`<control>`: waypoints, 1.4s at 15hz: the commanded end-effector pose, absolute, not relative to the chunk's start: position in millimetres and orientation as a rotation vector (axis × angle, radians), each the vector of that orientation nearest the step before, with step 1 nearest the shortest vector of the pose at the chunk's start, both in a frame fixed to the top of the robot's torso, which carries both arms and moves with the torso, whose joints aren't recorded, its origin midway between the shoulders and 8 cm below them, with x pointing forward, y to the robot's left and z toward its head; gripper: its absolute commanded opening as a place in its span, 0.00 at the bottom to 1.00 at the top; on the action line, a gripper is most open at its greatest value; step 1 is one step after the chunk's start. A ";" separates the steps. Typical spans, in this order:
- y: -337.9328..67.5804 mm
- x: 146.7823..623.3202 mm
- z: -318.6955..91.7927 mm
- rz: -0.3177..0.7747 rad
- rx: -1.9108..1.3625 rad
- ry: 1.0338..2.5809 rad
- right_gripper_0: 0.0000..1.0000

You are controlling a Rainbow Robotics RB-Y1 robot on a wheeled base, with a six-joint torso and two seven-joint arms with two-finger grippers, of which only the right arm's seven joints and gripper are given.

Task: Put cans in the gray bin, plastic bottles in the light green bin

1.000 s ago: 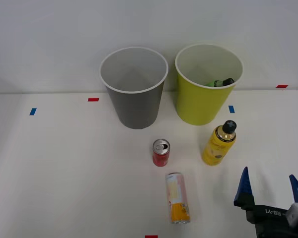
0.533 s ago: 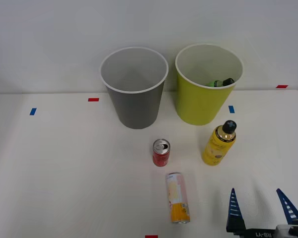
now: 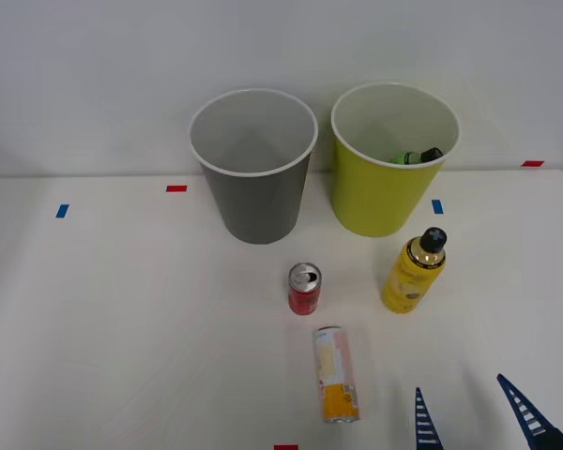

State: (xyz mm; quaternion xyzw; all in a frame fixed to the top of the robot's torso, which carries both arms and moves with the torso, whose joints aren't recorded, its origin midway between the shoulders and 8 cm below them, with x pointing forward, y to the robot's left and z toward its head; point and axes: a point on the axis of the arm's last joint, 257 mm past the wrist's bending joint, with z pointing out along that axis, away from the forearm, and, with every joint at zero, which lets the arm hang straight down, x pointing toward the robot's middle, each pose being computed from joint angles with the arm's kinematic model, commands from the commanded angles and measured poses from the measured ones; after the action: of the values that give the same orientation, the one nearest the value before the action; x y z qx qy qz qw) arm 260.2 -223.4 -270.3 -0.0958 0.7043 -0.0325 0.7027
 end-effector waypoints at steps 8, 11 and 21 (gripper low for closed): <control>-232.4 228.5 -273.5 -0.084 0.005 1.497 1.00; -235.4 224.7 -270.6 -0.201 -0.092 1.486 1.00; -223.3 220.5 -270.6 -0.181 -0.109 1.486 1.00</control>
State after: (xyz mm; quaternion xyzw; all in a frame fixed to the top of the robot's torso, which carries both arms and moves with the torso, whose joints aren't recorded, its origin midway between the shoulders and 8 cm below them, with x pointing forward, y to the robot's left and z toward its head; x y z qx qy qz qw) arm 220.8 -222.4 -270.7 -0.0473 0.6755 -0.0806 0.7314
